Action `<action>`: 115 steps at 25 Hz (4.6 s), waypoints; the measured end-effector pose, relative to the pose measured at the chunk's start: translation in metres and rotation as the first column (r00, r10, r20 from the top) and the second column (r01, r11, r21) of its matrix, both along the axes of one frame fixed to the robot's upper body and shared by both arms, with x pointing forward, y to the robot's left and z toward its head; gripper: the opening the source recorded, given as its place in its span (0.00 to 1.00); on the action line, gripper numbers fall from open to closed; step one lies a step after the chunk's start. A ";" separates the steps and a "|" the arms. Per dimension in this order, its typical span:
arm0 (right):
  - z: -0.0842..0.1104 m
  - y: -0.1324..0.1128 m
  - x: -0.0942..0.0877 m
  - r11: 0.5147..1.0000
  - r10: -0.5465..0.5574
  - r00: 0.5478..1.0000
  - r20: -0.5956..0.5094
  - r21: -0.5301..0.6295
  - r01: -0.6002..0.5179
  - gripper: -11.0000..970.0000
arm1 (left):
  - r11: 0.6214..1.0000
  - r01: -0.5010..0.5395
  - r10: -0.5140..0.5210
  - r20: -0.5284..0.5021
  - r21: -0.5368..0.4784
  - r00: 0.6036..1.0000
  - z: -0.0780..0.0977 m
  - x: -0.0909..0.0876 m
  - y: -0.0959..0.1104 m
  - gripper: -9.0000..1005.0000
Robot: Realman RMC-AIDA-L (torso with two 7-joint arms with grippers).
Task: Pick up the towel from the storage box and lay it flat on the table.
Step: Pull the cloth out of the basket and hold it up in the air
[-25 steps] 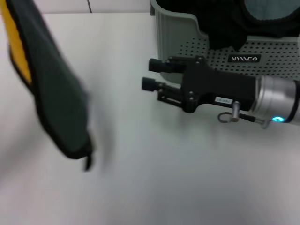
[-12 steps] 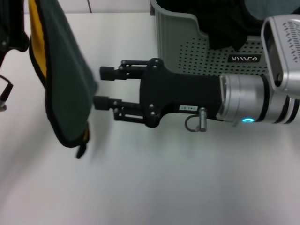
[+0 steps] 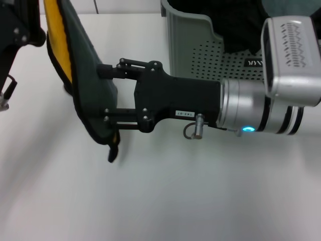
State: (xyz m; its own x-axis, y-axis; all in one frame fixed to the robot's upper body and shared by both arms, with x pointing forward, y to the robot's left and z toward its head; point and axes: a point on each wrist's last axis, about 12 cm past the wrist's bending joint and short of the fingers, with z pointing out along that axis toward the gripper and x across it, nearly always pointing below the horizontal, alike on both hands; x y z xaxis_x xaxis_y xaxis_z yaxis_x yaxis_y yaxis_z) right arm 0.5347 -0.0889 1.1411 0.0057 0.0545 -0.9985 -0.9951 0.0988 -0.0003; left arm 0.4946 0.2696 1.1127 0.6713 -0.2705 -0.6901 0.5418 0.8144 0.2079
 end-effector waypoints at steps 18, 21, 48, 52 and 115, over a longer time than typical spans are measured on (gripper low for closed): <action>-0.002 0.000 -0.007 0.985 -0.169 0.985 0.027 -0.035 0.169 0.74 | 0.979 -0.201 0.202 -0.017 0.042 0.979 -0.003 0.016 0.007 0.03; 0.000 0.007 -0.010 0.984 -0.171 0.984 0.048 -0.046 0.173 0.74 | 0.975 -0.214 0.216 -0.023 0.057 0.976 -0.003 0.019 0.006 0.03; -0.019 -0.008 -0.005 0.931 -0.319 0.937 0.142 -0.140 0.338 0.73 | 0.970 -0.230 0.233 -0.039 0.084 0.972 -0.006 0.024 0.002 0.03; -0.020 -0.018 -0.007 0.932 -0.312 0.930 0.196 -0.128 0.340 0.68 | 0.971 -0.222 0.225 -0.033 0.085 0.974 -0.006 0.023 0.002 0.03; 0.094 -0.138 -0.028 0.993 -0.119 0.990 0.078 -0.014 0.120 0.03 | 0.920 0.390 -0.372 -0.370 -0.026 0.851 -0.012 -0.081 0.041 0.03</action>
